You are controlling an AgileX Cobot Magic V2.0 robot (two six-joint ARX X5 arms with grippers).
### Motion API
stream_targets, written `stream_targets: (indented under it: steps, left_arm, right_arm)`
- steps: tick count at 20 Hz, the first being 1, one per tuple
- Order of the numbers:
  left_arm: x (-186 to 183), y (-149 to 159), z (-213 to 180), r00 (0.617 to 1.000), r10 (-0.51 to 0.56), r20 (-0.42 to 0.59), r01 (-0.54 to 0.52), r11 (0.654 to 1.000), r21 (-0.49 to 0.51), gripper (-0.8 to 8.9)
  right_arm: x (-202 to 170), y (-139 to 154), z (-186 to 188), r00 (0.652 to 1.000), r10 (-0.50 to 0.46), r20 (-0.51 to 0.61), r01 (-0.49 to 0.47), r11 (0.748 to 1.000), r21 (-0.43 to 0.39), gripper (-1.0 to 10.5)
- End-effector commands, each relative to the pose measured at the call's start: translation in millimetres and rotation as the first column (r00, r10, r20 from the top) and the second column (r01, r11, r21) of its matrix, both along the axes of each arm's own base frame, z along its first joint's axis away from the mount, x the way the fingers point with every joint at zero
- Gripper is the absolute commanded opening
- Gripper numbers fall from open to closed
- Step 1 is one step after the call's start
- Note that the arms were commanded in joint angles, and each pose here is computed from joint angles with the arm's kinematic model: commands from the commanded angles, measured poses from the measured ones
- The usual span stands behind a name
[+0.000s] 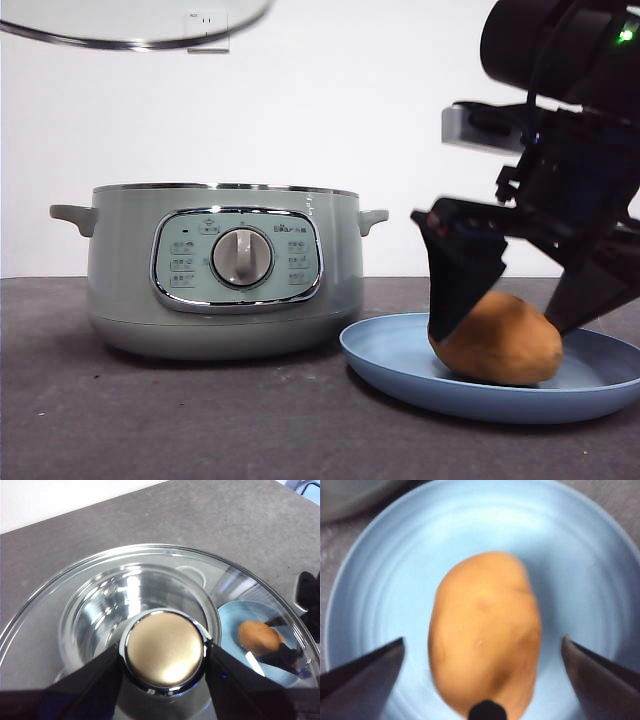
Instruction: Take the potato out from the steamer,put the potato on the plate,close the lid
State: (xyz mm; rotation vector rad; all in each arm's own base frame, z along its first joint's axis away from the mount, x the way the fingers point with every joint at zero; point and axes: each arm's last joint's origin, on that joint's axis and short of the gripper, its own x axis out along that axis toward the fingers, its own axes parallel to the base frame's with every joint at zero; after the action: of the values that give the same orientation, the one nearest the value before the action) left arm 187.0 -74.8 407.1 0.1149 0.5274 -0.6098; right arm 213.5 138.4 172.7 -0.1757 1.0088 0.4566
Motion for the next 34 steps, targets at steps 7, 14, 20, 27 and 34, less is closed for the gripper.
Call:
stream_targets:
  steps: [7, 14, 20, 27, 34]
  left_arm:
    - [71.2, -36.7, -31.0, 0.996, -0.077, 0.038, 0.076, 0.996, 0.042, -0.09]
    - [111.6, -53.0, -64.1, 0.997, -0.078, 0.001, 0.078, 0.996, 0.053, -0.09]
    - [129.5, -60.1, -84.9, 0.997, -0.076, -0.035, 0.078, 0.995, 0.066, -0.09]
    - [137.5, -64.1, -99.8, 0.995, -0.06, -0.079, 0.067, 0.993, 0.095, -0.09]
    - [142.3, -71.5, -117.9, 0.986, -0.07, -0.152, 0.088, 0.989, 0.118, 0.03]
  right_arm:
    - [-34.3, -22.4, 76.8, 0.977, -0.038, 0.211, 0.005, 0.988, 0.156, 6.3]
    - [-86.0, -56.1, 122.3, 0.925, -0.1, 0.367, -0.013, 0.956, 0.292, 6.3]
    - [-103.2, -68.1, 133.8, 0.895, -0.132, 0.425, -0.012, 0.947, 0.32, 6.3]
    - [-103.2, -68.1, 135.8, 0.891, -0.134, 0.434, -0.016, 0.945, 0.326, 6.3]
    - [-103.2, -68.0, 135.8, 0.891, -0.133, 0.434, -0.018, 0.945, 0.327, 6.3]
